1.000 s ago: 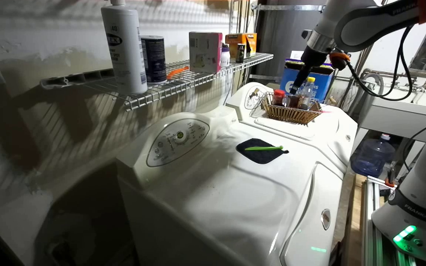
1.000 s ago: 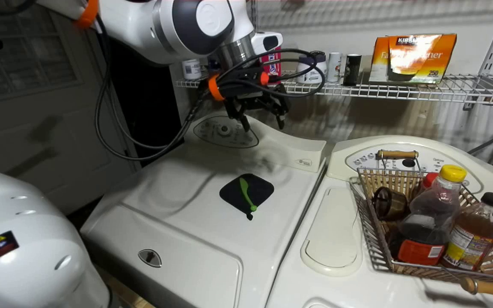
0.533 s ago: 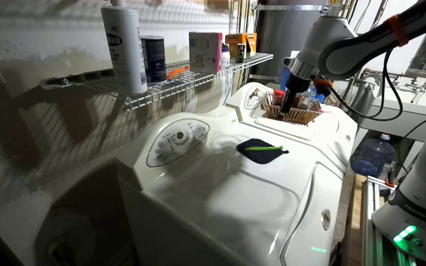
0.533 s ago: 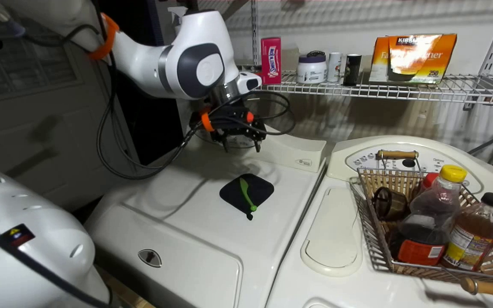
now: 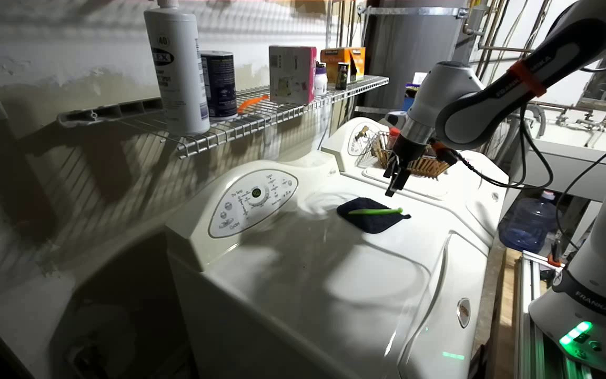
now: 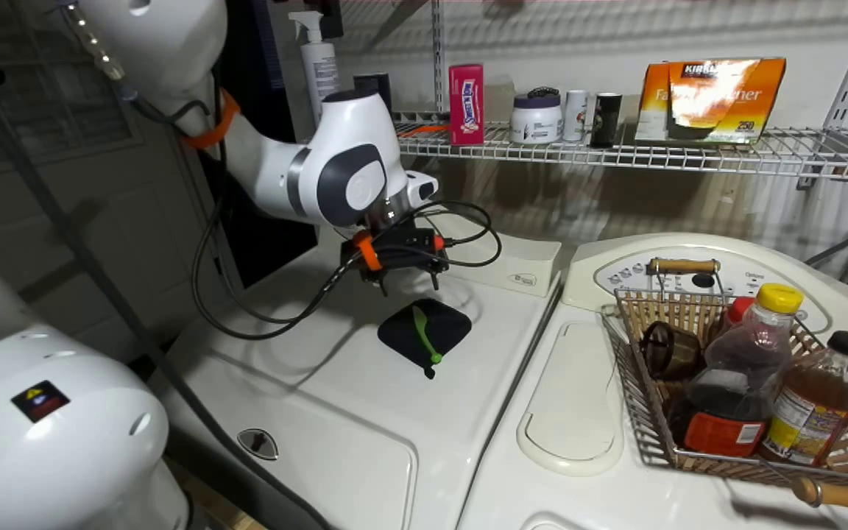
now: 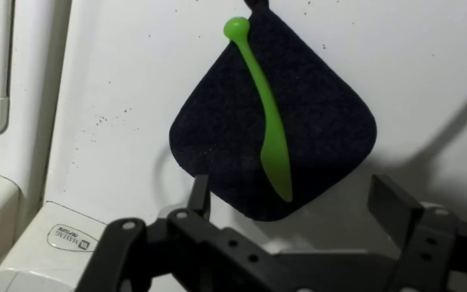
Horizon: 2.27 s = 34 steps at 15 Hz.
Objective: Pick up the green knife and put it on the rack
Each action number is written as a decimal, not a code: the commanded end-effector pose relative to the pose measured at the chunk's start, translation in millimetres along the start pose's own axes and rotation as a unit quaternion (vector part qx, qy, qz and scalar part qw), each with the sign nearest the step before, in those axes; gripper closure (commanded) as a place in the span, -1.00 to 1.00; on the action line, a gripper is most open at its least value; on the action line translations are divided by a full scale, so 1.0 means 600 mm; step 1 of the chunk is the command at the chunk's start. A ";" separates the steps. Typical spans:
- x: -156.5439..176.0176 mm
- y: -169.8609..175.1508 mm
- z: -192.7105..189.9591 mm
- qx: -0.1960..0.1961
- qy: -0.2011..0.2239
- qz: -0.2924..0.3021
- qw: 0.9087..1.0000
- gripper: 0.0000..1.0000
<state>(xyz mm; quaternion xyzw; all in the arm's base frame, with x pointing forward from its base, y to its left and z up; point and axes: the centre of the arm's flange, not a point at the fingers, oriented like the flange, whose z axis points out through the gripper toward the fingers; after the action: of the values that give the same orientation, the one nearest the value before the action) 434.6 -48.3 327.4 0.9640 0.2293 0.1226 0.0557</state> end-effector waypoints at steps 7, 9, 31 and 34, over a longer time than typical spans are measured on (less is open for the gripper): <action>-0.030 0.014 0.090 0.032 -0.044 -0.057 0.997 -1.00; -0.036 0.018 0.100 0.037 -0.050 -0.061 0.996 -0.77; -0.009 0.047 0.153 0.051 -0.046 -0.103 0.992 0.29; -0.007 0.049 0.158 0.056 -0.045 -0.109 0.991 0.37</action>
<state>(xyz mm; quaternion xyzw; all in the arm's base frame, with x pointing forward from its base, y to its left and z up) 459.2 -74.7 246.9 0.9427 0.3282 0.0509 0.0311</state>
